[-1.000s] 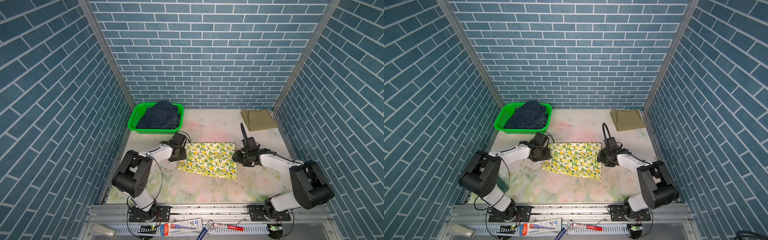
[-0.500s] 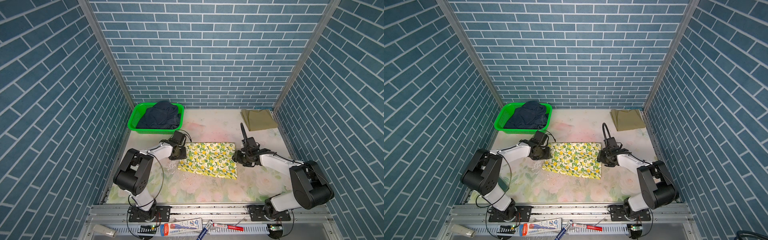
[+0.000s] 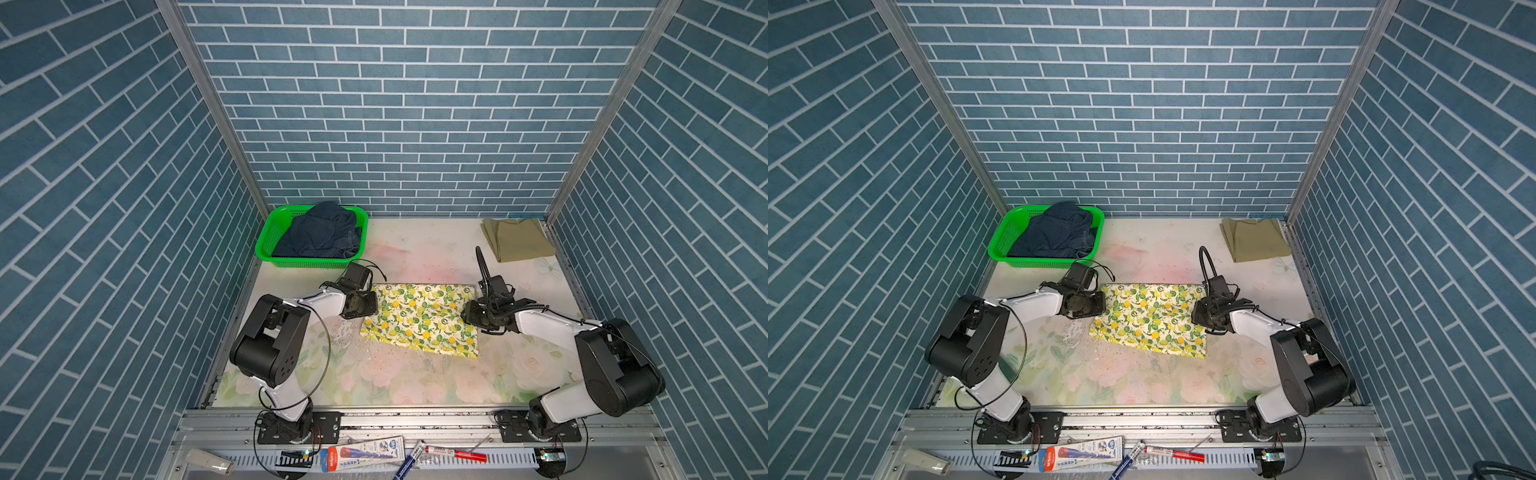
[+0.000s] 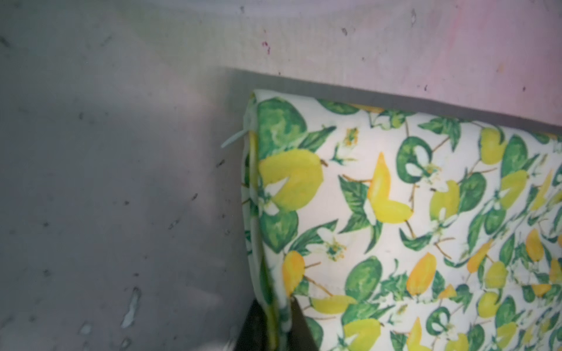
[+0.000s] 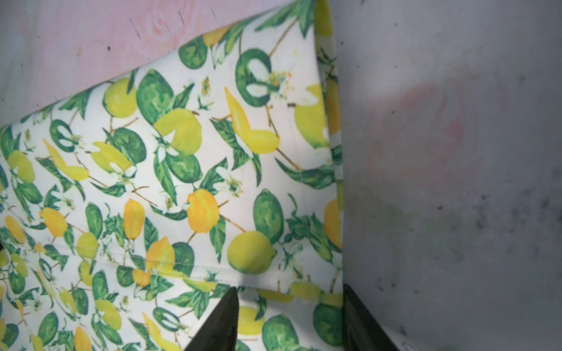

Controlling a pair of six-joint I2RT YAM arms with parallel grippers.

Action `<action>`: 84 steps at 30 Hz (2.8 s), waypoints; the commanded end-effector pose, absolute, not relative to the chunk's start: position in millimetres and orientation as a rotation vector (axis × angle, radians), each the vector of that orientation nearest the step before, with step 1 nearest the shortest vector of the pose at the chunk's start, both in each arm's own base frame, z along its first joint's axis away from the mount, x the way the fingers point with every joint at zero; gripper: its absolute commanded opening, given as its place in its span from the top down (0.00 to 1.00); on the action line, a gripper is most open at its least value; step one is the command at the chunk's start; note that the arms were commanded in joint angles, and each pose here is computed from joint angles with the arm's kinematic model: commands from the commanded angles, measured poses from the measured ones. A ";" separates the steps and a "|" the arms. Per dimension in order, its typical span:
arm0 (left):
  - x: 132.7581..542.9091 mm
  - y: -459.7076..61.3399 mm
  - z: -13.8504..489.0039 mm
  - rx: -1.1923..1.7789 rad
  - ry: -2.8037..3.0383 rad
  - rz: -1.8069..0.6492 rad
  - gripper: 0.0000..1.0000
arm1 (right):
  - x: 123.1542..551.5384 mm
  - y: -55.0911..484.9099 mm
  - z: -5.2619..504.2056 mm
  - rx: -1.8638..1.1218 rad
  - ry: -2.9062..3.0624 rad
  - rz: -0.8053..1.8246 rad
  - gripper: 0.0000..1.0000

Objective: Fold and stack skirts
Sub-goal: Fold the skirt at the center of the table.

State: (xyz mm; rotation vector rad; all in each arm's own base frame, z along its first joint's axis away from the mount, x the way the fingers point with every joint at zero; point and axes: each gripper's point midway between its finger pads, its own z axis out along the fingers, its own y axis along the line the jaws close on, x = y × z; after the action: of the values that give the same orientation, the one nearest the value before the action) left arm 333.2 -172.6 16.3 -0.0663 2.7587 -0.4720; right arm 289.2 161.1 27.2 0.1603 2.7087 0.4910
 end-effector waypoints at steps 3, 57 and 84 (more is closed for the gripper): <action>281.7 -147.2 -32.4 -0.104 2.999 -0.299 1.00 | 259.0 146.0 1.2 0.169 2.834 0.387 0.47; 294.2 -364.1 104.2 0.510 2.673 -0.182 1.00 | 275.5 208.7 -7.8 0.416 2.610 0.844 0.85; 313.4 -438.4 179.0 0.494 2.500 -0.734 0.29 | 267.1 200.8 -6.8 0.466 2.548 0.892 0.61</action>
State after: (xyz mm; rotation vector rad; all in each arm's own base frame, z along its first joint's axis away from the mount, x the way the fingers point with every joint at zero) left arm 310.3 -411.4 112.4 0.4561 2.6590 -0.5027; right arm 297.8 219.7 31.8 0.3811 2.3886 1.0039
